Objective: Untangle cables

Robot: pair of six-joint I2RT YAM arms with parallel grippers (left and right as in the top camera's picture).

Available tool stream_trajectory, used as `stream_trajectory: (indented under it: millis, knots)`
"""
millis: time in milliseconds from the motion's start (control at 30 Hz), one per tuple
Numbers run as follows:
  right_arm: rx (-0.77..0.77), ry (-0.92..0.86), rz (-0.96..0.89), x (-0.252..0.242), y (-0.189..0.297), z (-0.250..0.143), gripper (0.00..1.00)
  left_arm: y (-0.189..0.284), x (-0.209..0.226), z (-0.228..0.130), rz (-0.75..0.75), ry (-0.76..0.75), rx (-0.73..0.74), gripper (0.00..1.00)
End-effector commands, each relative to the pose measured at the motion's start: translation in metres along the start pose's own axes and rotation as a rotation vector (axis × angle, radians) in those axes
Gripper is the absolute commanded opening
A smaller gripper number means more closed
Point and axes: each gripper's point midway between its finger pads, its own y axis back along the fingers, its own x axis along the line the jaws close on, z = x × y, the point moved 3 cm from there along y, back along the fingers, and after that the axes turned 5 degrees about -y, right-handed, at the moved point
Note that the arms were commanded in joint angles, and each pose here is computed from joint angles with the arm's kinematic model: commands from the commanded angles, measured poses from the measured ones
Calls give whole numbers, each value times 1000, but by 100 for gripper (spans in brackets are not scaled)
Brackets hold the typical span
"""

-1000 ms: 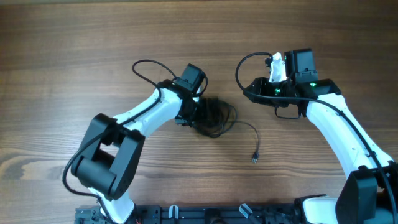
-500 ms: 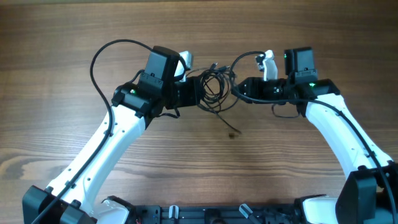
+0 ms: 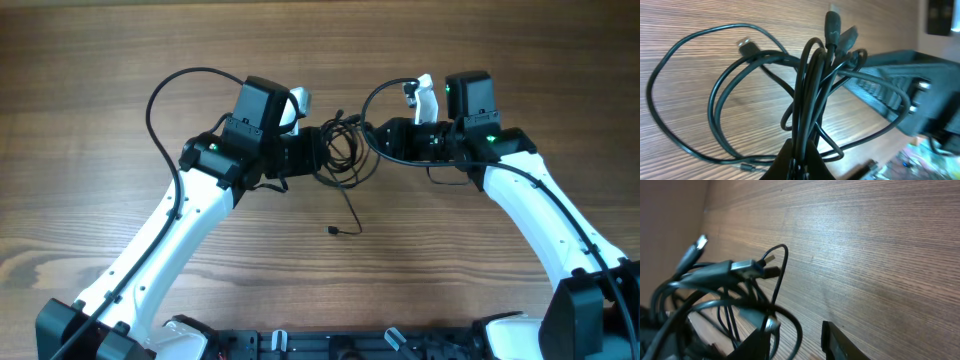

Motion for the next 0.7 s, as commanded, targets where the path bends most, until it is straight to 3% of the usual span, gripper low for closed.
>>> stream_trajectory:
  millis: [0,33,100,167,200,267,333,533,600,667]
  knots:
    - [5,-24,-19,-5,-4,-1,36,6,-25,0,-150,-27,29,4]
    - [2,-22,-25,-6,-4,0,34,6,-27,-1,-170,-28,40,4]
    - [-21,-31,-104,-17,-3,2,4,6,-27,-2,-170,-34,47,4]
    - [-69,-169,-316,-49,3,0,4,8,-15,-1,-129,-51,40,4]
    - [-114,-312,-521,-78,16,-8,4,11,6,1,-41,-7,31,4]
    - [-165,-439,-789,-111,42,-23,4,20,41,5,79,75,13,4]
    - [-181,-469,-888,-121,53,-30,4,37,73,15,128,175,-24,4]
    - [-195,-496,-876,-120,52,-29,9,53,99,25,146,290,-73,4]
    - [-120,-354,-691,-100,31,-19,16,52,93,24,106,288,-60,4]
    - [6,-96,-335,-53,5,-13,46,51,86,24,64,283,-48,4]
